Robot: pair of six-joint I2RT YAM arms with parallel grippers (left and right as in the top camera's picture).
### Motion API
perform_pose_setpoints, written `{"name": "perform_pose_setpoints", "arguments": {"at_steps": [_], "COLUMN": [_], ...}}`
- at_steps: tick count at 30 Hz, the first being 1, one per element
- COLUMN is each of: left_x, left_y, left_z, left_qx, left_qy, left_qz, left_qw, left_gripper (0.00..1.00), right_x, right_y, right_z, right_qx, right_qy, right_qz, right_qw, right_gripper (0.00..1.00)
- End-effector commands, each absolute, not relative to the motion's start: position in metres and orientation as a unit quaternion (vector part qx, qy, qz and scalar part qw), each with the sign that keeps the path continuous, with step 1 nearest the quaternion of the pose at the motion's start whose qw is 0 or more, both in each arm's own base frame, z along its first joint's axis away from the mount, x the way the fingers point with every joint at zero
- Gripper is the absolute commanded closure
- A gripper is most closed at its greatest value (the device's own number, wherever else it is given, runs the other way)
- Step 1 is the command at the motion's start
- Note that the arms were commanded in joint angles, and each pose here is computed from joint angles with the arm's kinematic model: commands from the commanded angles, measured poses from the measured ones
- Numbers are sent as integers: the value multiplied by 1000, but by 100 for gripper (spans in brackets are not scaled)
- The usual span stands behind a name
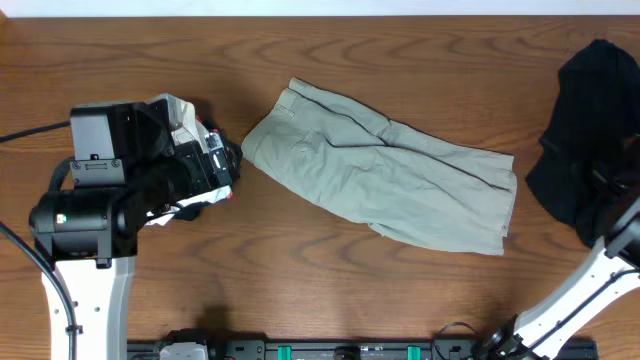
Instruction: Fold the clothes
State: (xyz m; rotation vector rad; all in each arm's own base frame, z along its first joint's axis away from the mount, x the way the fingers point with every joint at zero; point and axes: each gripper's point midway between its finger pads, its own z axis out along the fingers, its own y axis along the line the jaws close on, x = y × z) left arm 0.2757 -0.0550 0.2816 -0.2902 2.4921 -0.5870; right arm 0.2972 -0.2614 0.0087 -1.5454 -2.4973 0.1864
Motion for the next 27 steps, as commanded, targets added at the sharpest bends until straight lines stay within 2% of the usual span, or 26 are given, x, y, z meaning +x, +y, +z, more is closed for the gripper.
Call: {"name": "perform_pose_setpoints", "arguments": {"at_steps": [1, 7, 11, 21, 27], "left_x": [278, 279, 280, 282, 283], "left_y": [-56, -55, -52, -50, -50], "left_z": [290, 290, 289, 290, 292], "left_qx": [-104, -105, -108, -107, -106], "left_qy": [924, 924, 925, 925, 923], "left_qz": [-224, -223, -213, -209, -209], "left_qw": [291, 292, 295, 300, 305], "left_gripper": [2, 2, 2, 2, 2], "right_x": [303, 364, 410, 412, 374], "right_y": [-261, -223, -189, -207, -237], "right_z": [23, 41, 60, 19, -2], "right_qx": [-544, -446, -329, -326, -390], "right_qy": [-836, -881, -901, -936, -920], "right_qz": [18, -156, -263, -105, -11], "right_qw": [74, -18, -102, -85, -38], "right_gripper": [99, 99, 99, 99, 99]}}
